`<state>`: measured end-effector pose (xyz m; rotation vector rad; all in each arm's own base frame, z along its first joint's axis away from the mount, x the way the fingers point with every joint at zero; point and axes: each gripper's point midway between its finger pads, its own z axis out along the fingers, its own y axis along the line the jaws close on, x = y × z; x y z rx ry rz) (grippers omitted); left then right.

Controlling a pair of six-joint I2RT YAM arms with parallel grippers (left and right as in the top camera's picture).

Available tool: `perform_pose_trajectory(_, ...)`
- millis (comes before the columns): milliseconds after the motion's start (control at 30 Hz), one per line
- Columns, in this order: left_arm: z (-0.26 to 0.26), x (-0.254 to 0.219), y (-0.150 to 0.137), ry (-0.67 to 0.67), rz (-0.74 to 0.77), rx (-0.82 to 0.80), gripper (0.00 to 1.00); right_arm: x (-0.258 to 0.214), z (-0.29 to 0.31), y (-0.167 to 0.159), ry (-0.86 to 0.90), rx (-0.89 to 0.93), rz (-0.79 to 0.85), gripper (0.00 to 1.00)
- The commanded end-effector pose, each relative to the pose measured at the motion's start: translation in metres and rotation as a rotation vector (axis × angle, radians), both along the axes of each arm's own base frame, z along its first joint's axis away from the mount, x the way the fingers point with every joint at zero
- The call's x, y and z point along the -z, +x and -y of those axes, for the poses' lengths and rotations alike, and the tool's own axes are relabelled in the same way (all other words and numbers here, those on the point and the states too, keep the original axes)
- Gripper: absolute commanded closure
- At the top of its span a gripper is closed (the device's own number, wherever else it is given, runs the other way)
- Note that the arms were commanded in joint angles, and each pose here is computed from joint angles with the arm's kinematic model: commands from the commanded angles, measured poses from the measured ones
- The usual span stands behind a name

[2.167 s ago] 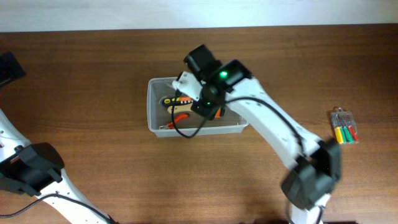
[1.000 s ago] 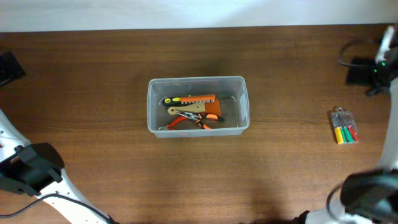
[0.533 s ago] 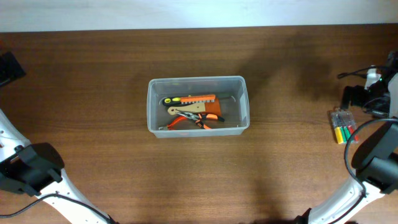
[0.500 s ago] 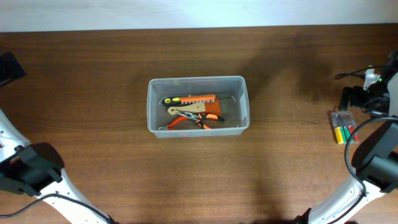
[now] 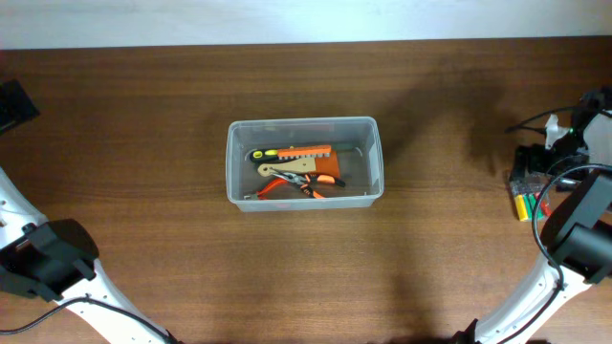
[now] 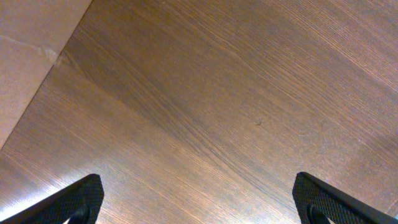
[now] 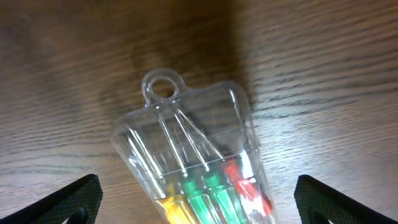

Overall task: Pack container
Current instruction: 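Move the right gripper to the screwdriver case and grasp its loop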

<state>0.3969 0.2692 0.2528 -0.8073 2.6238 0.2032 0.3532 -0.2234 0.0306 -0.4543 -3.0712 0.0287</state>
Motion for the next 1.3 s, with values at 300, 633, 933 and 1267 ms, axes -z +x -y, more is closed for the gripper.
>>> perform_pose_trajectory(300,0.000,-0.004,-0.001,-0.008,0.015,-0.013,0.01,0.050,-0.006,-0.040,-0.010,0.081,-0.152,0.00)
perform_pose_trajectory(633,0.000,-0.004,-0.001,-0.008,0.015,-0.013,0.01,0.055,-0.009,-0.041,-0.003,0.116,-0.149,0.12)
perform_pose_trajectory(933,0.000,-0.004,-0.001,-0.008,0.015,-0.013,0.01,0.055,-0.005,-0.036,-0.018,0.143,-0.125,0.33)
perform_pose_trajectory(1267,0.000,-0.004,-0.001,-0.008,0.015,-0.013,0.01,0.050,-0.008,-0.036,-0.008,0.198,-0.125,0.43)
